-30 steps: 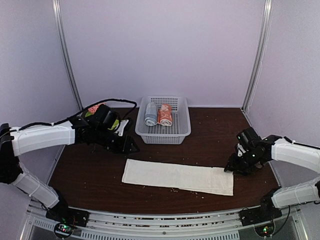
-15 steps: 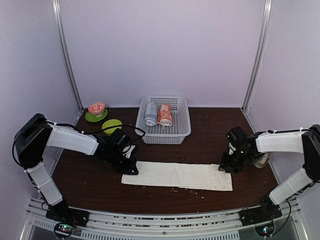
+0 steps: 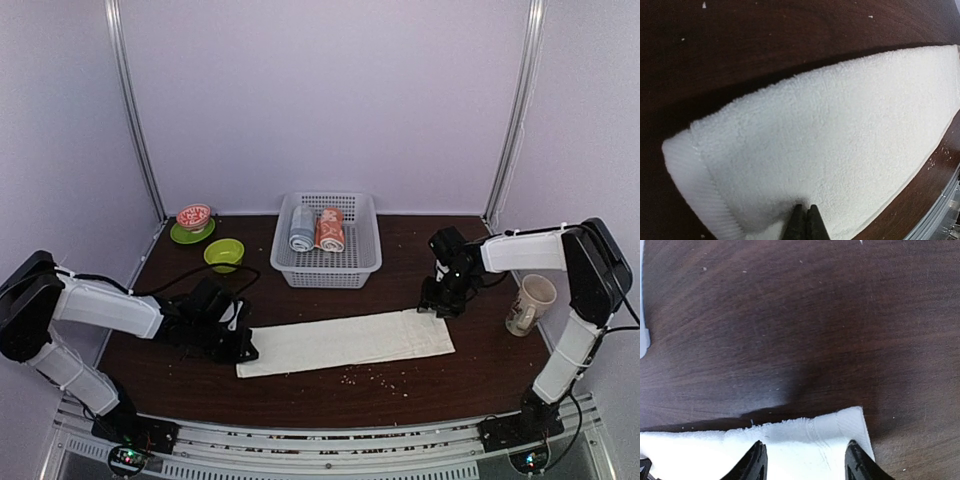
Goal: Roll the towels
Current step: Smooth out the towel at the center of the board.
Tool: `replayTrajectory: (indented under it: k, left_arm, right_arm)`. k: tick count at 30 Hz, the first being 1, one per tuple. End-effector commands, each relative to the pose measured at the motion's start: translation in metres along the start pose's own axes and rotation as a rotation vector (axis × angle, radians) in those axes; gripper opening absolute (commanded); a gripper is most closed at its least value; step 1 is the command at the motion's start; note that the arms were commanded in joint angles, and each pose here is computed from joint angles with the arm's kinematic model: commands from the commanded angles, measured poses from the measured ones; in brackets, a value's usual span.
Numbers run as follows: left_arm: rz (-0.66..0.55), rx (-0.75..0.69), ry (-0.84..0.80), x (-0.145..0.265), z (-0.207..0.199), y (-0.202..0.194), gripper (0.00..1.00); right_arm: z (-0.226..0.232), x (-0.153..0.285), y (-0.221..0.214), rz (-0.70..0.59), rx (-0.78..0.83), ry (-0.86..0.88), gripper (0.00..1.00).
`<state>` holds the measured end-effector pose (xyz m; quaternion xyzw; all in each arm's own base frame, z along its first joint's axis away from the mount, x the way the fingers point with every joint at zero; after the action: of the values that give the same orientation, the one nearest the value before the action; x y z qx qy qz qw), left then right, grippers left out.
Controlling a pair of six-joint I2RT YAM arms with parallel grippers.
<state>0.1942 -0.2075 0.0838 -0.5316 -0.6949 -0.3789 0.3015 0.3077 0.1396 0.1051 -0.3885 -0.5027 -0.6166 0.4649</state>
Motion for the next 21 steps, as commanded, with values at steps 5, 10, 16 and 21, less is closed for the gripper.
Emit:
replayTrajectory:
  k: [5, 10, 16, 21]
  left_arm:
    - [-0.063, -0.058, 0.067, 0.043, -0.020, 0.009, 0.23]
    - [-0.135, -0.156, -0.013, 0.065, -0.063, 0.037, 0.33]
    - [-0.148, -0.233, -0.098, 0.047, -0.109, 0.071, 0.32]
    - [-0.117, -0.248, -0.104, 0.028, -0.119, 0.079, 0.31]
  right_arm:
    - [0.002, 0.068, -0.003, -0.190, -0.010, 0.010, 0.56]
    - [-0.017, 0.070, -0.038, -0.193, -0.052, 0.005, 0.50]
    - [-0.021, 0.049, -0.055, -0.189, -0.126, 0.082, 0.42]
    - [-0.023, 0.033, -0.058, -0.173, -0.165, 0.092, 0.36]
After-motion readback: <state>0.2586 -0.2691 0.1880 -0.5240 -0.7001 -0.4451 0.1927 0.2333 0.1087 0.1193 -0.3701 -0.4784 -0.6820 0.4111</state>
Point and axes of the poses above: each gripper's point midway between its finger pads, its own x axis back along the fingers, its own z axis along the line the jaws close on, y = z × x, the point moved 8 cm from there along x, back along the fingers, and after that the axes turned 13 degrees about x, right-handed, at the moved point
